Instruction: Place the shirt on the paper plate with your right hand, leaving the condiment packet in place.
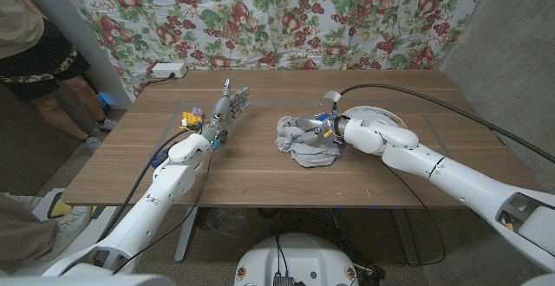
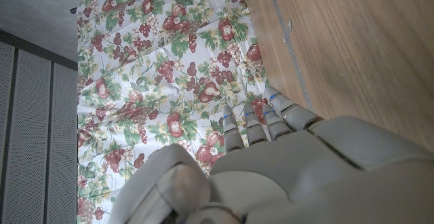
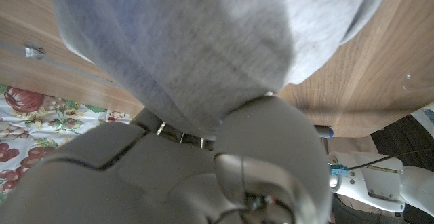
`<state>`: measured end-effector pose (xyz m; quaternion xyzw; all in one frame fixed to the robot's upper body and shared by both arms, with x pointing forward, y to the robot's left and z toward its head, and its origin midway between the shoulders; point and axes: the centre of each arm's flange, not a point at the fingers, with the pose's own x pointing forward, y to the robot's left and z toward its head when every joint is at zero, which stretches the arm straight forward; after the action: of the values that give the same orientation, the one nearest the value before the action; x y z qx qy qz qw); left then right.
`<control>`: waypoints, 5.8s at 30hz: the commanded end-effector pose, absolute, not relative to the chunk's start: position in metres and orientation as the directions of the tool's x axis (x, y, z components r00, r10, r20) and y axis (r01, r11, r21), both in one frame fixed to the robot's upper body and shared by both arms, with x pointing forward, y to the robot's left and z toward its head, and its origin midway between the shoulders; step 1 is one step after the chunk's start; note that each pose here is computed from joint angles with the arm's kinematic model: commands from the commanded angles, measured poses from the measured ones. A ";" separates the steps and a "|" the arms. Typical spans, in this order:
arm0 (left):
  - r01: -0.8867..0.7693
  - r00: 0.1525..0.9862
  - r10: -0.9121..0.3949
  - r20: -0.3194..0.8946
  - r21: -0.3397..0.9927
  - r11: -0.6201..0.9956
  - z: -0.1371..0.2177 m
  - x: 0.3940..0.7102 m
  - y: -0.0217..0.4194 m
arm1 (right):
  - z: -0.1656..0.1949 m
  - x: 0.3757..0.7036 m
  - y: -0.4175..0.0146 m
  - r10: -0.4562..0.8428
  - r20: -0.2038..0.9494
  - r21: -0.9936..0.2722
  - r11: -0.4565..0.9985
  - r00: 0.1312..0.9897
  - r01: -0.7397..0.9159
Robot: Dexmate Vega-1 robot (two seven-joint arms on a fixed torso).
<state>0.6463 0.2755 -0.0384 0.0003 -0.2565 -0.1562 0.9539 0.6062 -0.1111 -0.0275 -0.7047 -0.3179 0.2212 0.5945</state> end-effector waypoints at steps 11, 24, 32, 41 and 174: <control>0.298 0.819 -0.295 0.493 0.074 0.952 -0.041 0.647 0.280 | -0.019 0.599 -0.108 0.731 0.142 -0.970 -0.031 0.668 0.241; 0.304 0.815 -0.300 0.495 0.076 0.950 -0.039 0.647 0.280 | -0.007 0.591 -0.108 0.745 0.175 -0.964 -0.004 0.644 0.266; 0.303 0.816 -0.299 0.494 0.074 0.950 -0.041 0.645 0.279 | -0.001 0.586 -0.109 0.749 0.188 -0.960 0.003 0.635 0.281; 0.301 0.811 -0.296 0.504 0.074 0.951 -0.038 0.645 0.278 | 0.006 0.580 -0.111 0.753 0.196 -0.957 0.006 0.628 0.291; 0.317 0.804 -0.322 0.500 0.098 0.943 -0.026 0.656 0.272 | 0.098 0.538 -0.208 0.501 0.544 -0.818 0.140 0.673 0.557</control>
<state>0.6558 0.2725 -0.0263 0.0047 -0.2654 -0.1685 0.9493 0.5389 -0.1945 0.0946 -0.6559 -0.4140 0.0021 0.6311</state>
